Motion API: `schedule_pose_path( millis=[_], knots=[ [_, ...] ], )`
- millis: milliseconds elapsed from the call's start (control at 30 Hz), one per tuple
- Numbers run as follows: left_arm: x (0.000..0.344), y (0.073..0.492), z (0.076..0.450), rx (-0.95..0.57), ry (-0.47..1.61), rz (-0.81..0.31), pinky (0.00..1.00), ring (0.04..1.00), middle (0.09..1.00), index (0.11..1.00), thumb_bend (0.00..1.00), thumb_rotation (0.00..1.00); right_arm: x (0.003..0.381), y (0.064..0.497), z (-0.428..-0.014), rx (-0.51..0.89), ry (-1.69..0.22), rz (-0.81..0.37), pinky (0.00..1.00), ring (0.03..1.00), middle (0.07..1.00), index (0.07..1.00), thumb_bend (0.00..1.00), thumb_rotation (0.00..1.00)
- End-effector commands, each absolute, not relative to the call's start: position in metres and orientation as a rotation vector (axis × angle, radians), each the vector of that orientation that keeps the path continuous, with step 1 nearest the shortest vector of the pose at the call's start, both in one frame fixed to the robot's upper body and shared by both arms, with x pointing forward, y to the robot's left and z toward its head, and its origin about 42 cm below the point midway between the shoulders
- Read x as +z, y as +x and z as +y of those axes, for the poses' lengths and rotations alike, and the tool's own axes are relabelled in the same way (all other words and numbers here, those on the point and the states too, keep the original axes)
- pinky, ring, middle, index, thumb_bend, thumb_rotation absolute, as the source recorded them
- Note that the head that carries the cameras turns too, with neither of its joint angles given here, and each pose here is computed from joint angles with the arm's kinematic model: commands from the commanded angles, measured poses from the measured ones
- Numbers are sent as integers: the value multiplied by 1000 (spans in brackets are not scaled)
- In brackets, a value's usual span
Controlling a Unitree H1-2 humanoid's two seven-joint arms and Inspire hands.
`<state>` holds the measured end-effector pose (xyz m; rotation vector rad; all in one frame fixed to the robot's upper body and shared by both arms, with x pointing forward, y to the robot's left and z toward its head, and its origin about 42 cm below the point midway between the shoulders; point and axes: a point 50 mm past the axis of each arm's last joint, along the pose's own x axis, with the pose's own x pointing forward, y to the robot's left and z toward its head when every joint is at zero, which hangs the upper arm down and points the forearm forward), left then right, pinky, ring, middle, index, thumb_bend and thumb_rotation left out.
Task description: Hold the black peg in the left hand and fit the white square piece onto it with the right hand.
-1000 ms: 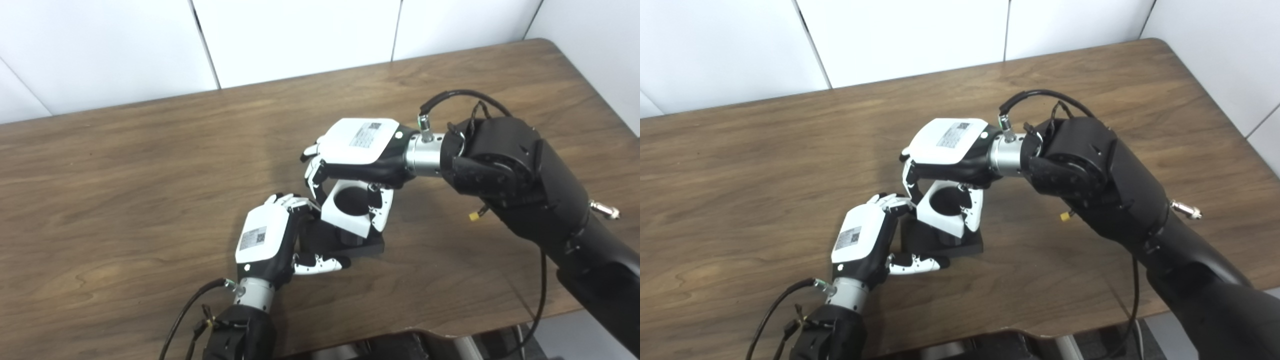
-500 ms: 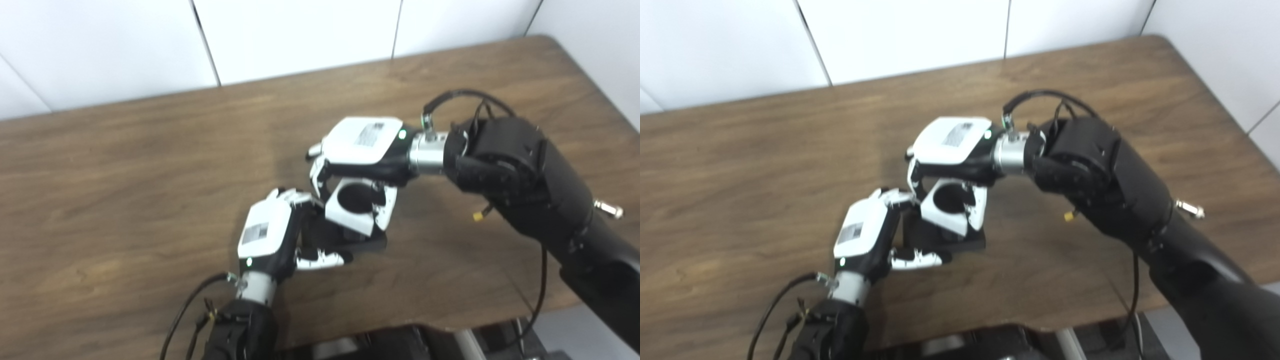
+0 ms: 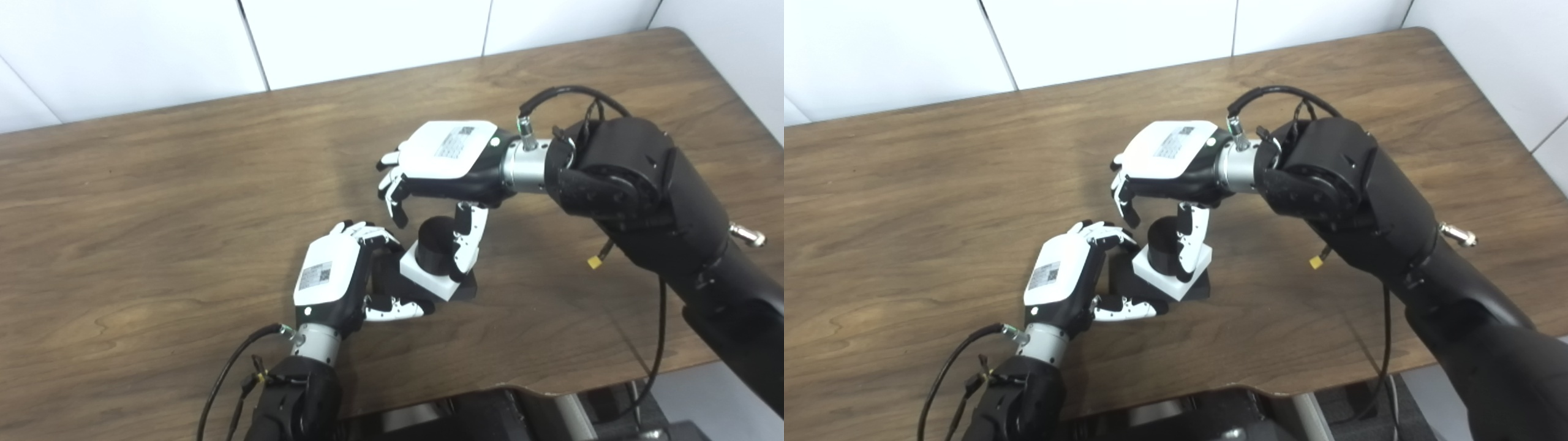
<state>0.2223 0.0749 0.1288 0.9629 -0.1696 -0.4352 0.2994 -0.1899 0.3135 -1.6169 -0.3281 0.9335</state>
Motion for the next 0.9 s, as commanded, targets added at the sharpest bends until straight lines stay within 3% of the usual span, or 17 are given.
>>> schedule_pose_path(
  millis=[0, 233, 867],
  knots=[
    [129, 216, 65, -475, 945, -172, 934, 844, 762, 485, 514, 51, 336, 301, -191, 865, -1644, -369, 959, 971, 903, 701, 1000, 435],
    [128, 217, 66, -474, 948, -170, 935, 843, 761, 485, 514, 51, 340, 303, -192, 847, -1647, -345, 983, 1000, 948, 791, 1000, 479],
    [130, 218, 69, -447, 997, -149, 898, 827, 761, 496, 516, 81, 347, 306, -198, 807, -1633, -341, 963, 1000, 952, 779, 1000, 449]
  ],
)
